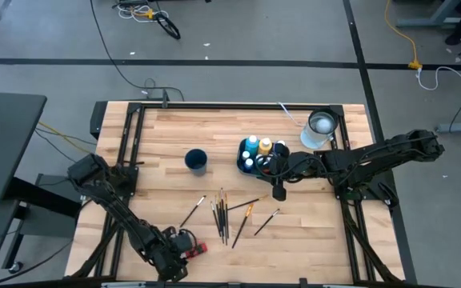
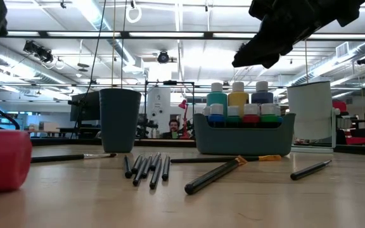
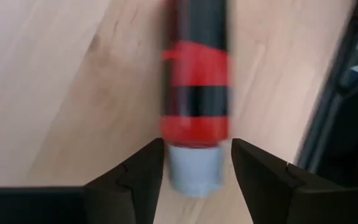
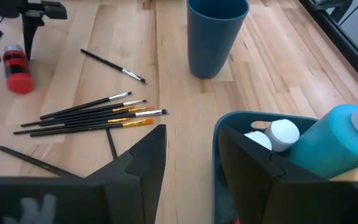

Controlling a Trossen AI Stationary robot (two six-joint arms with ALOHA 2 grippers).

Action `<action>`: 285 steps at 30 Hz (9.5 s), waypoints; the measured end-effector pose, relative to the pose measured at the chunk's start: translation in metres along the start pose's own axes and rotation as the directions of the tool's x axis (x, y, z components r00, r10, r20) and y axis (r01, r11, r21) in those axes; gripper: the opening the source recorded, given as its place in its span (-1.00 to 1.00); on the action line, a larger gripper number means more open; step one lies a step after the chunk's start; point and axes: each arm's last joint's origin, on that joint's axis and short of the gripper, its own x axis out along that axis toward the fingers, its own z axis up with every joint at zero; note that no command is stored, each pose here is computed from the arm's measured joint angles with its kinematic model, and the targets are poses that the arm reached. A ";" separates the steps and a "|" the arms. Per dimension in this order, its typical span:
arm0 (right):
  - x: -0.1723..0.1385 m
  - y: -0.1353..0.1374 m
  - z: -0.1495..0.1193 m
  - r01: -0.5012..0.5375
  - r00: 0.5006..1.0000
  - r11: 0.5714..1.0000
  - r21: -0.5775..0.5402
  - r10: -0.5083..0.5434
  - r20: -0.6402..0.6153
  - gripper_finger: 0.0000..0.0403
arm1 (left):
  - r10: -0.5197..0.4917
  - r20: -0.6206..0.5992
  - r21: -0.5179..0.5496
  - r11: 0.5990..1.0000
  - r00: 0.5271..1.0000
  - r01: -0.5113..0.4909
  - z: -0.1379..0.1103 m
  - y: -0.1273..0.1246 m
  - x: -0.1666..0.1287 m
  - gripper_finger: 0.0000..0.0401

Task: Pick & Place Paint Supplies
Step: Put the small red paint bottle into the blue bin, then put the silver paintbrush into the blue cup

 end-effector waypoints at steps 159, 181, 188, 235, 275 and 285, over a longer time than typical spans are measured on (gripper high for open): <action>0.037 -0.005 0.006 -0.224 0.960 0.970 -0.091 0.236 0.154 -0.32 | -0.312 0.818 0.408 0.907 0.483 -0.104 0.235 0.107 -0.093 -0.09; 0.037 -0.007 0.007 -0.185 0.968 0.979 -0.087 0.196 0.155 -0.32 | -0.243 0.824 0.388 0.900 0.512 -0.197 0.235 0.113 -0.089 -0.09; 0.036 -0.007 0.010 -0.180 0.961 0.979 -0.098 0.196 0.194 -0.32 | -0.256 0.811 0.396 0.902 0.526 -0.173 0.236 0.115 -0.087 -0.09; -0.055 -0.017 0.008 0.023 0.999 1.000 -0.007 -0.023 0.043 -0.18 | -0.050 0.815 0.241 0.936 0.577 -0.258 0.255 0.107 -0.035 -0.36; -0.053 -0.017 0.005 0.021 1.000 0.999 -0.035 -0.021 0.006 -0.20 | 0.150 0.660 0.224 0.896 0.736 -0.384 0.294 0.132 -0.008 -0.13; -0.053 -0.017 0.005 0.021 1.000 0.999 -0.036 -0.021 0.005 -0.20 | 0.098 0.681 0.258 0.896 0.726 -0.363 0.288 0.114 -0.024 -0.04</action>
